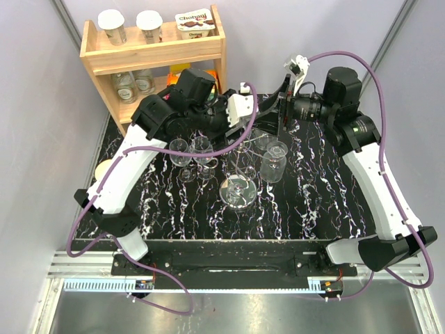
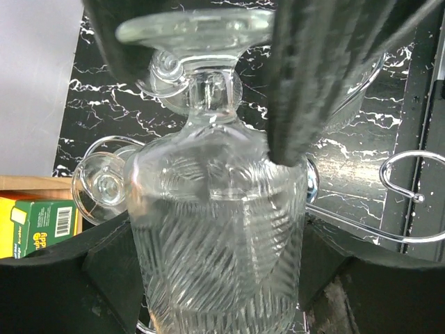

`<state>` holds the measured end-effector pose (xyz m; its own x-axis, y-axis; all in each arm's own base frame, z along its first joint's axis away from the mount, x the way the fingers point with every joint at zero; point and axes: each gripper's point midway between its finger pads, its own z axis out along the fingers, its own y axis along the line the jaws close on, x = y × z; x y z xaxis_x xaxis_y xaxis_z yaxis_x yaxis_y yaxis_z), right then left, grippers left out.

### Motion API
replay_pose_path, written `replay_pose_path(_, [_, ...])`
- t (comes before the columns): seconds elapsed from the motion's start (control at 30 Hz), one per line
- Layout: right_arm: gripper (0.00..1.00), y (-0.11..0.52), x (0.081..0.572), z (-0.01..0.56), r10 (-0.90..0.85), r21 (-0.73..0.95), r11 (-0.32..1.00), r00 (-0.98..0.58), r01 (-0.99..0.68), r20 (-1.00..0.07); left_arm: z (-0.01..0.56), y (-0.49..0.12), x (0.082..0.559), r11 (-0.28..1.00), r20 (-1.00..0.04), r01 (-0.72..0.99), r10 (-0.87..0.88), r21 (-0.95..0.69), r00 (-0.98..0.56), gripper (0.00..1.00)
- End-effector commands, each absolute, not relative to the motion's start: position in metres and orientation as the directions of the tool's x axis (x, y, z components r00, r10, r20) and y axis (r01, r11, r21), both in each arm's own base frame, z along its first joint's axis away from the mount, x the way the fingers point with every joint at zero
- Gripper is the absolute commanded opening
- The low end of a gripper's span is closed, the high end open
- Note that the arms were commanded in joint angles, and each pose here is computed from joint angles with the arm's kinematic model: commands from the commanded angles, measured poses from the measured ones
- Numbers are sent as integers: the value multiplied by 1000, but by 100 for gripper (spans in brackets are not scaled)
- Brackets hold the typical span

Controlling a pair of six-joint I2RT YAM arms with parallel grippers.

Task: Place the wine glass upside down on the wine glass rack
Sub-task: Turn the wine glass upside down at the wine rack.

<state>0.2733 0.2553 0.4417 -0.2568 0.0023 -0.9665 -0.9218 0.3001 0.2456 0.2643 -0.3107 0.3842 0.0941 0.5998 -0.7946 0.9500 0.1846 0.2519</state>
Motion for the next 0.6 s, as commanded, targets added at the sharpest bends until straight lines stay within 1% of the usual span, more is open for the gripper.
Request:
replay_pose_path(0.0, [82, 256, 257, 480, 46, 158, 255, -151, -954, -987, 424, -307, 257, 211, -839, 927, 520, 309, 162, 0])
replay_pose_path(0.07, [90, 255, 256, 483, 48, 154, 255, -147, -955, -988, 426, -307, 255, 210, -841, 927, 516, 310, 164, 0])
replay_pose_path(0.1, [99, 255, 256, 485, 49, 152, 256, -144, -955, -988, 427, -307, 255, 212, -842, 927, 514, 310, 164, 0])
replay_pose_path(0.57, [99, 250, 261, 489, 47, 124, 310, -115, -943, -992, 441, -297, 242, 239, -866, 916, 466, 321, 182, 0])
